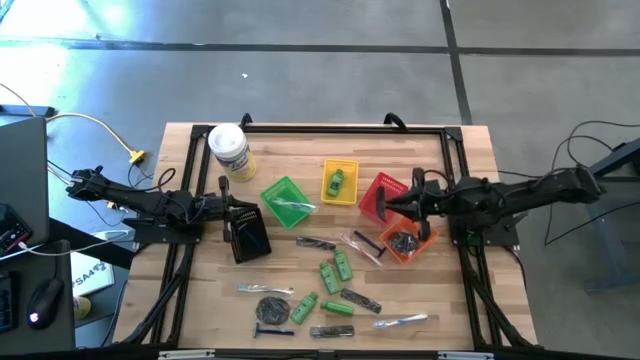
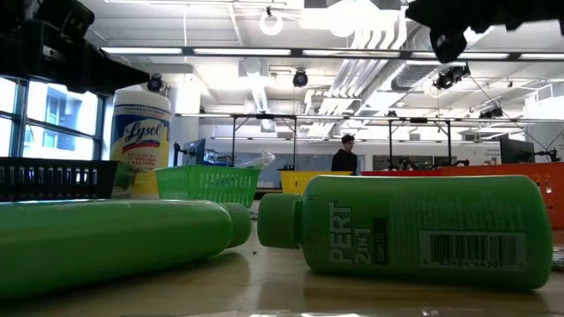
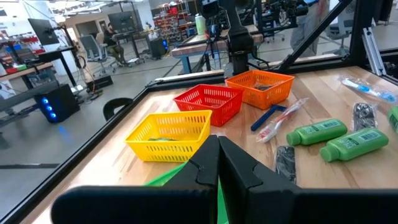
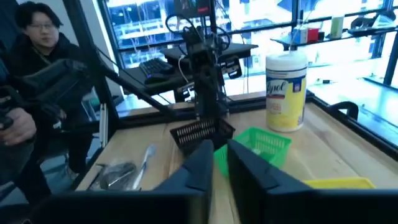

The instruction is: Pick & Place Travel size toiletries

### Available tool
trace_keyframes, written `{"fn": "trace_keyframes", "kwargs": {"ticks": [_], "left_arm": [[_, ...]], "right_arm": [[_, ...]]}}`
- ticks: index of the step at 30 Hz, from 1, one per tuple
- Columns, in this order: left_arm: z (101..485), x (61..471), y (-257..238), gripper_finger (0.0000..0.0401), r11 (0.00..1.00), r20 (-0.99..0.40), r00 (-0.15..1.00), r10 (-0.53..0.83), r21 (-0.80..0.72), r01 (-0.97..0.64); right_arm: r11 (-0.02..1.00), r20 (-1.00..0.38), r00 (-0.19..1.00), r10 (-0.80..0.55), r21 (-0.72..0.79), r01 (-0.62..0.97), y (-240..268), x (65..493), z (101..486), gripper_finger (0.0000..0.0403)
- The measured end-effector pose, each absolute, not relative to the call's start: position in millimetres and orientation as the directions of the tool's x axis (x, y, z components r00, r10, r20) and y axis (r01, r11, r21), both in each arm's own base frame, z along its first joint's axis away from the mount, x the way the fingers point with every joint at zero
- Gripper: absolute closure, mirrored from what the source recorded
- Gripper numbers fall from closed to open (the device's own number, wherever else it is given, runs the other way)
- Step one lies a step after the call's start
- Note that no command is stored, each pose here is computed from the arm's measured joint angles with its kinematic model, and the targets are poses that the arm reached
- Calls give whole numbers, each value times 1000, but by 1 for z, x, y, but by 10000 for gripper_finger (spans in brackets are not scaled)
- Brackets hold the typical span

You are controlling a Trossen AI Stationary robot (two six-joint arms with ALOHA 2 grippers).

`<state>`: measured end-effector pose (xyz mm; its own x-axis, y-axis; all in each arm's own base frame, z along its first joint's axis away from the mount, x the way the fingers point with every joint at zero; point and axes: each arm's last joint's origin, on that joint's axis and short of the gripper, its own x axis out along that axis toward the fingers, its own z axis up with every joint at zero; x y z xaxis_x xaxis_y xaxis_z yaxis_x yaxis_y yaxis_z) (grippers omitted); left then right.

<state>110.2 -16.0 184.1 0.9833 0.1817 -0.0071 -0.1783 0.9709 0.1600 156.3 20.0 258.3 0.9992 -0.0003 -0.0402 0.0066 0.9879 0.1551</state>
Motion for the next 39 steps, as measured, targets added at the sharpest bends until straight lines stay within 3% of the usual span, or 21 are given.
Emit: {"fn": "trace_keyframes", "kwargs": {"ticks": [3, 10, 17, 21, 39], "left_arm": [[184, 110, -16, 401, 970, -9, 983, 182, 163, -178], [184, 110, -16, 401, 970, -9, 983, 182, 163, -178], [181, 110, -16, 401, 970, -37, 983, 182, 169, -173], [181, 110, -16, 401, 974, -41, 982, 182, 147, -174], [168, 109, -16, 401, 985, -165, 971, 172, 22, -170]], "right_arm": [[988, -30, 1000, 3, 154, 1, 20, 152, 242, 394], [989, 54, 998, 12, 149, -19, 19, 147, 213, 399], [982, 123, 985, 123, 130, -139, 22, 139, 190, 399], [985, 105, 987, 123, 109, -134, 23, 136, 179, 399], [992, 126, 987, 101, 61, -109, 19, 134, 178, 399]]}}
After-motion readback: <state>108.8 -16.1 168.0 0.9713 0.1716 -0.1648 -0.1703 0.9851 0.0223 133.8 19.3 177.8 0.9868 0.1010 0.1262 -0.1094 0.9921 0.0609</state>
